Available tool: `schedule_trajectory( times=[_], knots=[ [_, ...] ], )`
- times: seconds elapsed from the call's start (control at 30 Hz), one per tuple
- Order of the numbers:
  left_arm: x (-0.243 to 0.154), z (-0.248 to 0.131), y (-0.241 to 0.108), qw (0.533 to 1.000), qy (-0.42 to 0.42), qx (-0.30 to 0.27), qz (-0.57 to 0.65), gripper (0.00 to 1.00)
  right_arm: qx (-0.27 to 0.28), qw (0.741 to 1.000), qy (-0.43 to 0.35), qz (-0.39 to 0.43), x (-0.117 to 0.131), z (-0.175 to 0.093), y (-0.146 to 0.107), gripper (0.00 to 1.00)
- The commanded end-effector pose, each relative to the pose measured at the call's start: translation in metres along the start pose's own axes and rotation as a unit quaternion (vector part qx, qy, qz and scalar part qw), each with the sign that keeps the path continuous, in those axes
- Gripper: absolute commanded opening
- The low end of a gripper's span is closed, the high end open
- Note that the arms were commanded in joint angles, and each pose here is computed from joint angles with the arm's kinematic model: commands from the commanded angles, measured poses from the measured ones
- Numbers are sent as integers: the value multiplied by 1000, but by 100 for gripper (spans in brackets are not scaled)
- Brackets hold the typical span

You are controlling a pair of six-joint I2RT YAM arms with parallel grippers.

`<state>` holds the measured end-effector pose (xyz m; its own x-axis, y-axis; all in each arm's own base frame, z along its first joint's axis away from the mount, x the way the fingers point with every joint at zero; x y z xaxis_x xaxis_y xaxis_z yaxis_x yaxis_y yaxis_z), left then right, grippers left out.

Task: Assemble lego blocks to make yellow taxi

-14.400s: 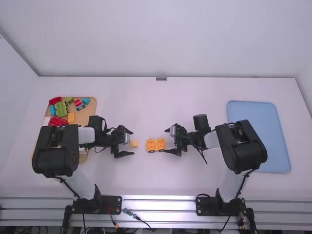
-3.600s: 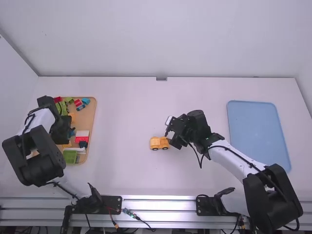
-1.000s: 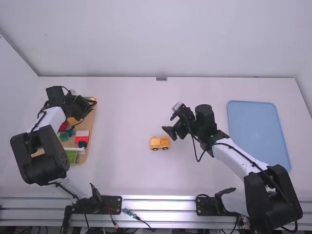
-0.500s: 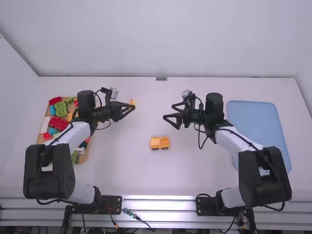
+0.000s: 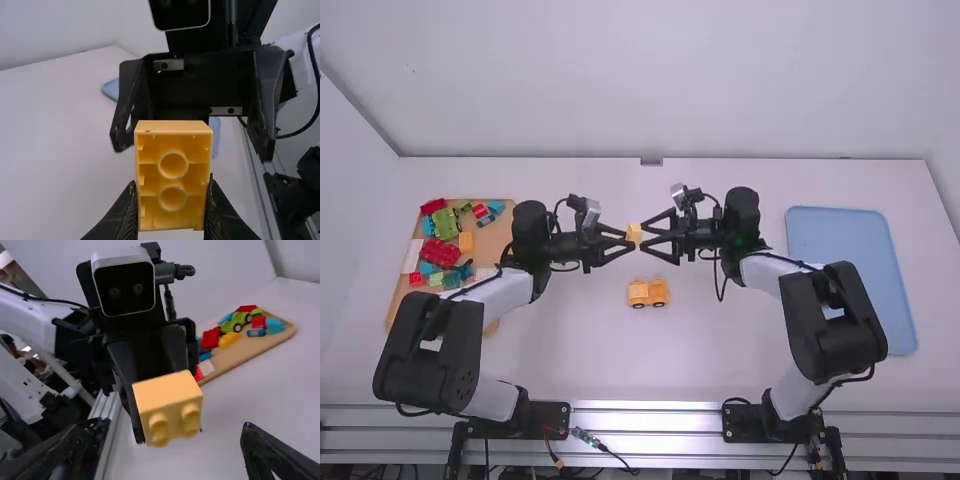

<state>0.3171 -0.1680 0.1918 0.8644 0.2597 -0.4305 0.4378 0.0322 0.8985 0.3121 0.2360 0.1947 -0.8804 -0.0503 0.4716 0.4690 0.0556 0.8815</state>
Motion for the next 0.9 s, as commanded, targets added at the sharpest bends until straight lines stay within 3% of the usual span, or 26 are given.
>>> schedule_trajectory(
  times=[0.0, 0.2, 0.5, 0.7, 0.77, 0.8, 0.87],
  knots=[
    [-10, -2, 2, 999, -16, -6, -32, 1, 5, 1000, 20, 2, 4, 5, 5, 78],
    [-19, -2, -1, 999, -30, -12, -44, 1, 8, 999, 33, -15, 11, 13, 6, 55],
    [-19, -3, -11, 998, -29, -6, -57, 1, 8, 999, 39, -26, 14, 17, 7, 46],
    [-18, -4, -10, 998, -26, -8, -60, 2, 8, 999, 40, -26, 14, 17, 7, 22],
    [-18, -4, -11, 998, -26, -7, -61, 2, 8, 999, 40, -26, 14, 17, 7, 20],
    [-18, -4, -11, 998, -26, -8, -60, 10, 8, 999, 40, -26, 14, 17, 7, 16],
    [-16, -4, -11, 998, -22, -9, -62, 48, 8, 999, 39, -29, 14, 17, 7, 14]
  ],
)
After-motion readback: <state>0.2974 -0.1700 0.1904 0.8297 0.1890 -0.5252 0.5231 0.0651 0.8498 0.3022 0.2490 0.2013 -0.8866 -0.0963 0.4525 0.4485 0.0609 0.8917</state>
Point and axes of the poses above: each hand's point on the last joint's axis, 136 mm out from that joint toward the fingers, its own z axis out along the fingers, its own x axis along the line the jaws close on, y = z × x, the point moved 3 cm from there along -z, back along the fingers, and after that the axes turned 3 degrees about -z, right-handed, at the moved point
